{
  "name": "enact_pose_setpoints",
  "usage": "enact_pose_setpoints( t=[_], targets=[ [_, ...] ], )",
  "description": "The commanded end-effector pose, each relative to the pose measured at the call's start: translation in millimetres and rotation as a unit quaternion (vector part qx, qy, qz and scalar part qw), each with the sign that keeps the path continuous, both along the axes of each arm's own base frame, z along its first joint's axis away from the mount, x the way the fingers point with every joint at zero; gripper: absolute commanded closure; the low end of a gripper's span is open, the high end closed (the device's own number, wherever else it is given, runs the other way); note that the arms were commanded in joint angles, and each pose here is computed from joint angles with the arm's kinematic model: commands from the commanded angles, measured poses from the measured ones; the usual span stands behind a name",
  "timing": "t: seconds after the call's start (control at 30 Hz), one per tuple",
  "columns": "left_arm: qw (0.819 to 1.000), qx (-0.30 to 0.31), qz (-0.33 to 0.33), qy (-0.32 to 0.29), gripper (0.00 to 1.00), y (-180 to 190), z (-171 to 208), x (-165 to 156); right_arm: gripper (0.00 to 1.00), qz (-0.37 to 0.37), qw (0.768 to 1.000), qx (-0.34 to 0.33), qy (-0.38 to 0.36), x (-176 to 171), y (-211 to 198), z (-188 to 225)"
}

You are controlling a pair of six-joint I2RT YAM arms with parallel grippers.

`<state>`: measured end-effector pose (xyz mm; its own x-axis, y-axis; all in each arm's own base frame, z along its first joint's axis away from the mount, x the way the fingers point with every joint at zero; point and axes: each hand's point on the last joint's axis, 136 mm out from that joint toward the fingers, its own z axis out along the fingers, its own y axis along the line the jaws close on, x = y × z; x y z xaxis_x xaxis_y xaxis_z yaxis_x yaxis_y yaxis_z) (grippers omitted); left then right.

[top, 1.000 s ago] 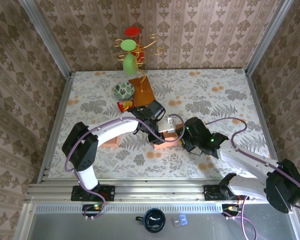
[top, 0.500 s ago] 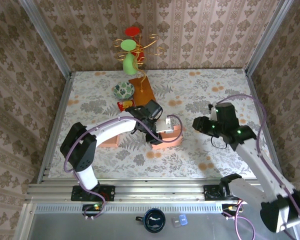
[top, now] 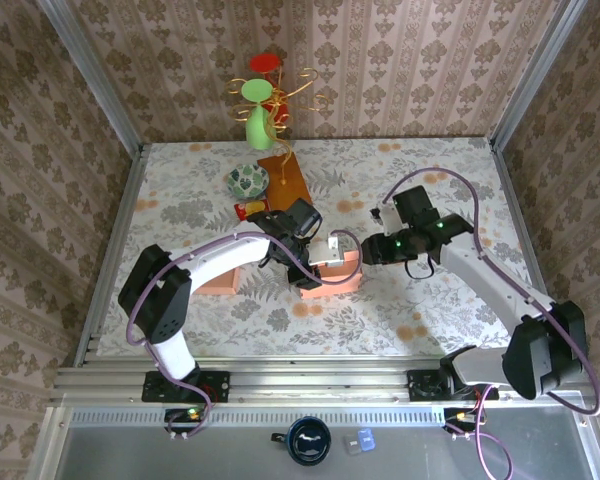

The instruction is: Fold the paper box

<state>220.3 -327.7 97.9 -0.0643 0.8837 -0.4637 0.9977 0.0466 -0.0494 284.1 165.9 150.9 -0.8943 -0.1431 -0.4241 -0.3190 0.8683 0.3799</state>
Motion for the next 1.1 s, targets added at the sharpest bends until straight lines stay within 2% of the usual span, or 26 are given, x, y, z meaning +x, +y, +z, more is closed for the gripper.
enact_pose_setpoints(
  t=[0.0, 0.53, 0.8, 1.07],
  targets=[
    [1.0, 0.004, -0.01, 0.011, 0.58, 8.1, 3.6, -9.0, 0.59, 0.034, 0.999, -0.026, -0.001, 0.5, 2.7, -2.1],
    [1.0, 0.003, -0.008, 0.011, 0.58, 6.9, 3.4, -8.0, 0.8, 0.051, 0.995, -0.082, 0.003, 7.7, 9.8, -13.2],
    [1.0, 0.001, -0.009, 0.012, 0.58, 4.9, 4.0, -7.1, 0.81, 0.042, 0.995, -0.092, -0.009, 8.4, 5.6, -6.7],
    [1.0, 0.001, -0.008, 0.013, 0.58, 3.4, 4.6, -6.3, 0.87, 0.038, 0.994, -0.099, -0.009, 6.6, 4.8, -7.4]
  ],
)
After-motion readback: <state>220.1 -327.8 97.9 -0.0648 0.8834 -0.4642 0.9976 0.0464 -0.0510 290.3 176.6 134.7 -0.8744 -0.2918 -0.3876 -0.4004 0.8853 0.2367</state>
